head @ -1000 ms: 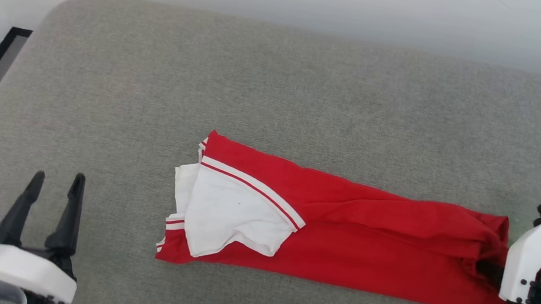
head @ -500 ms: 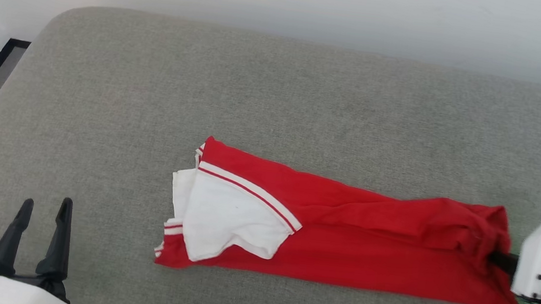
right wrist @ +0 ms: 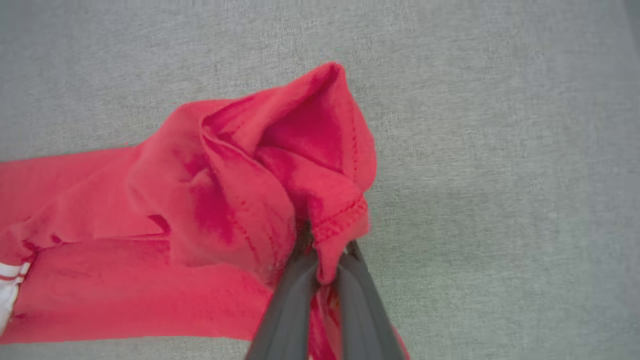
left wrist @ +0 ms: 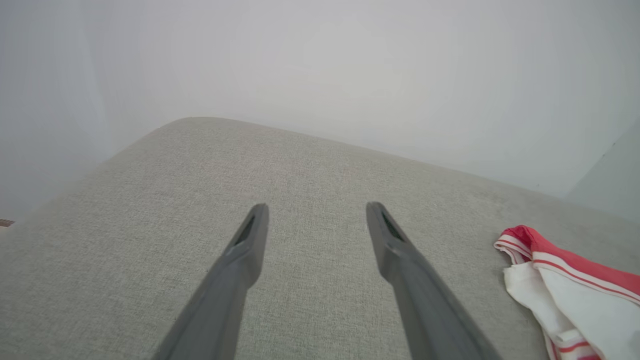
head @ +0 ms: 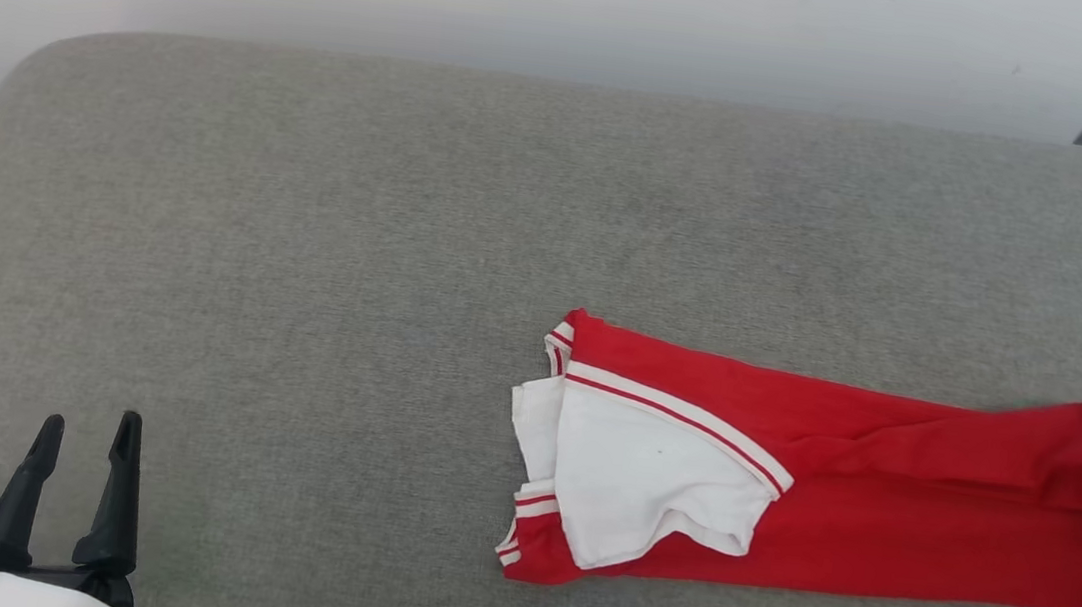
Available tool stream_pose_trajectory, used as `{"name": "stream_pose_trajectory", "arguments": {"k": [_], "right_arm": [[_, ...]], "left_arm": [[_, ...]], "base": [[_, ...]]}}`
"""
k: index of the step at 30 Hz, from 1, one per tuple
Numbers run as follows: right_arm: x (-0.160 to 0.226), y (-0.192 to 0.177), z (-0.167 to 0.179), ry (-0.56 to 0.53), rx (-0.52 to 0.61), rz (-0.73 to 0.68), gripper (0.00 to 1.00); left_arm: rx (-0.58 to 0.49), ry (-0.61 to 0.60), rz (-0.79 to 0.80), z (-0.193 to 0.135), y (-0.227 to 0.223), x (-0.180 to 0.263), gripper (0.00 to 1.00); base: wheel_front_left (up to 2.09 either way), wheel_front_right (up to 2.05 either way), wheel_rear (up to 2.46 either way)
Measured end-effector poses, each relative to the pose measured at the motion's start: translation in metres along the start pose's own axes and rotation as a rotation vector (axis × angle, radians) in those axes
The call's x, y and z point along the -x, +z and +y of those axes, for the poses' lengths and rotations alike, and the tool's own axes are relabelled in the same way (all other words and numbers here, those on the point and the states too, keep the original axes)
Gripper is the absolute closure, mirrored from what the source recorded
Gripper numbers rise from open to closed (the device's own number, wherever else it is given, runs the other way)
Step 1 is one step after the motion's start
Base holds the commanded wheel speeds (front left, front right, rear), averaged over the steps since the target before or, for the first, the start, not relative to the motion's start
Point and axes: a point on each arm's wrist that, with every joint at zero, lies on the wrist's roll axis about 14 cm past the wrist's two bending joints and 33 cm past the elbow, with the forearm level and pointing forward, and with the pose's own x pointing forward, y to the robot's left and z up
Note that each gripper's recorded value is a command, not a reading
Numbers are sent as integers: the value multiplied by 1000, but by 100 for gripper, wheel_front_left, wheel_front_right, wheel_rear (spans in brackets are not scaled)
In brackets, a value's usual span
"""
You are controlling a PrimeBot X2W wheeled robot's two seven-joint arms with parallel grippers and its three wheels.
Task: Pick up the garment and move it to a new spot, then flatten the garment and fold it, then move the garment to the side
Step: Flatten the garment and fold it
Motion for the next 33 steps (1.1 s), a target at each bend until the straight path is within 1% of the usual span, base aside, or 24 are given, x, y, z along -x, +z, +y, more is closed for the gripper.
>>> {"name": "stream_pose_trajectory", "arguments": {"k": [3,5,9,17,24,30,33], "right_arm": [[4,4,-5,-14,-6,-13,100],[6,8,12,35,12,-26,100],[10,11,46,115,87,-48,100],[10,-5,143,336,270,-35,100],[2,-26,225,512,376,10,100],[-8,-50,281,623,448,72,100],[-11,-61,301,662,488,105,100]], "left_arm": [[0,-17,3,-6,-2,-4,0],[1,-29,1,-9,-3,-7,0],[3,-36,1,-12,-4,-9,0],[2,-37,-9,-11,-1,-8,0],[6,-23,-23,-8,3,-2,0],[5,14,-35,3,7,8,0],[7,38,-40,10,9,15,0]], "base": [[0,0,0],[0,0,0],[0,0,0],[0,0,0],[0,0,0],[0,0,0],[0,0,0]]}}
